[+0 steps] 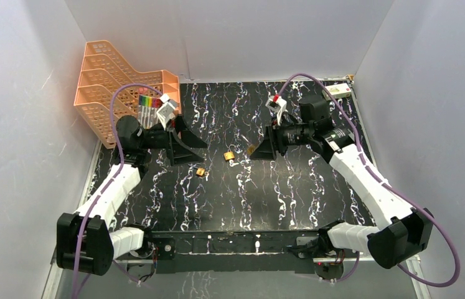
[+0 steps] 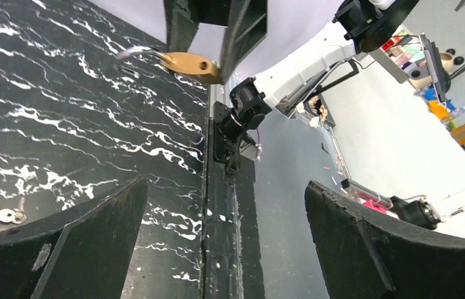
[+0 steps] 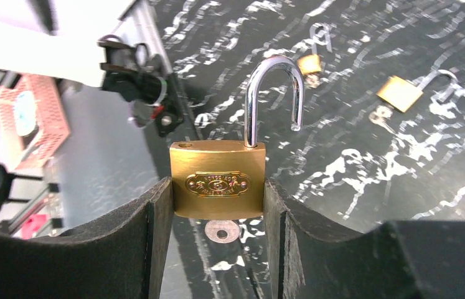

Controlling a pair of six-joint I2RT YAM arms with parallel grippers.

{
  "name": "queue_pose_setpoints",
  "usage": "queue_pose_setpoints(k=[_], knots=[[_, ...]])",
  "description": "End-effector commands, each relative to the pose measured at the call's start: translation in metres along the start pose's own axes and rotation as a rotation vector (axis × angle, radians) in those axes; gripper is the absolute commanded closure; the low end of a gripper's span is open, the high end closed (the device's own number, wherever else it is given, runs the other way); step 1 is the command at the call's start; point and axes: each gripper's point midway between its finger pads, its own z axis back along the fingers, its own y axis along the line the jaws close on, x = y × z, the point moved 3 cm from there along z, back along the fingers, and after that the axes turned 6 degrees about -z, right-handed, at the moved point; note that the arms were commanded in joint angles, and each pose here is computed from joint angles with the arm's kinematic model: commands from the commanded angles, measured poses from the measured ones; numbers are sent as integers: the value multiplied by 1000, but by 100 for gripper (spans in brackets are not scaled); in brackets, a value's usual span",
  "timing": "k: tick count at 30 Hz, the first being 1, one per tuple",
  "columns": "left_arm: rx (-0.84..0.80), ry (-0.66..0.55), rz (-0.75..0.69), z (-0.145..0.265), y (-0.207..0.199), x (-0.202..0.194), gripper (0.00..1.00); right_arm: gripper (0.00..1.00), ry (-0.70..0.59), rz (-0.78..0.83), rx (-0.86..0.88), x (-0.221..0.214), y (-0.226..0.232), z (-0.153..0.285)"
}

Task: Lock with the key
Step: Pick up the lock from the center of the board.

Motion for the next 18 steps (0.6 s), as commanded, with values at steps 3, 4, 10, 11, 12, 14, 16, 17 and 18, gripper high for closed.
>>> queue_pose_setpoints(k=[3, 4, 10, 11, 12, 14, 16, 17, 18], knots=[[-3, -48, -254, -2, -8, 31, 2, 88, -44, 116, 323, 30, 81, 32], [25, -72, -279, -2, -3, 33, 2, 88, -39, 118, 351, 30, 87, 35], [77, -130, -373, -14, 9, 48, 2, 88, -20, 108, 426, 29, 100, 41], [65, -127, -380, -18, 8, 49, 2, 88, -18, 105, 440, 29, 102, 42], [43, -119, -382, -23, 6, 50, 2, 88, -18, 104, 453, 29, 103, 42], [-8, -99, -387, -35, 2, 51, 2, 88, -27, 109, 465, 31, 105, 43], [-59, -73, -380, -45, -2, 49, 5, 88, -32, 113, 469, 32, 105, 42], [-91, -57, -376, -50, -6, 48, 6, 88, -33, 114, 472, 33, 105, 42], [-116, -44, -373, -54, -8, 47, 7, 88, -31, 113, 474, 33, 105, 41]])
